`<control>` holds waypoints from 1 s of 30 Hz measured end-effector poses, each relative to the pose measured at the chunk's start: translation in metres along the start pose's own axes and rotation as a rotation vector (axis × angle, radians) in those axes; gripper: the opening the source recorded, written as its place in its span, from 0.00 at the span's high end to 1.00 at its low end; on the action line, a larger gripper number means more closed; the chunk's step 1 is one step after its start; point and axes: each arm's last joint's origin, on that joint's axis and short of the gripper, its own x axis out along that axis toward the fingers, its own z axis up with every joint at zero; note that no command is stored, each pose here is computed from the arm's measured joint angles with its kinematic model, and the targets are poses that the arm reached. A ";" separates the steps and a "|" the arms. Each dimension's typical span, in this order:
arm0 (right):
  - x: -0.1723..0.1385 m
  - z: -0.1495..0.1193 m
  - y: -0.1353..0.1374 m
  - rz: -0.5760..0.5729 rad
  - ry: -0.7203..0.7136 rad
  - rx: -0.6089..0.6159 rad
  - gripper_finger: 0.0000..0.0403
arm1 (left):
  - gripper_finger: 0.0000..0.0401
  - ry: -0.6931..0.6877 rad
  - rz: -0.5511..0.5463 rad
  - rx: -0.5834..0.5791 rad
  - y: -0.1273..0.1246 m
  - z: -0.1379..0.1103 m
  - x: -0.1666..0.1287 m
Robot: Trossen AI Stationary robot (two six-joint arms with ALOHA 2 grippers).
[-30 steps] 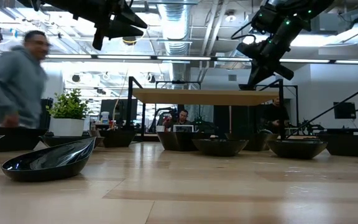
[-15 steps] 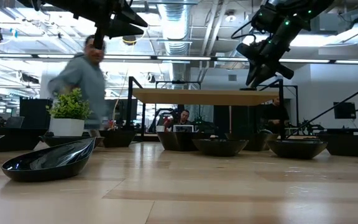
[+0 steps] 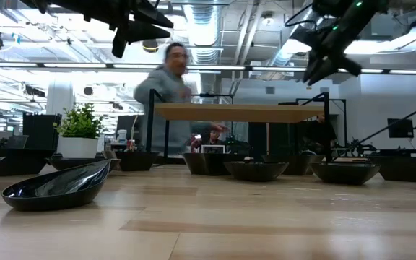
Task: Pick & Place Mini shaped plates
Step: Stack the black plate on top of the black plate on the shelf
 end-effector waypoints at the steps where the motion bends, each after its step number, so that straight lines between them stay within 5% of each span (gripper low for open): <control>1: -0.006 -0.004 0.000 0.003 0.015 -0.001 0.83 | 0.75 0.008 -0.020 0.001 -0.002 -0.001 -0.001; 16: -0.064 -0.062 0.023 0.370 -0.070 -0.293 0.83 | 0.75 0.089 -0.209 -0.057 -0.041 -0.018 -0.022; 30: -0.026 -0.142 -0.001 0.781 -0.291 -0.151 0.83 | 0.75 0.131 -0.288 -0.089 -0.055 -0.025 -0.033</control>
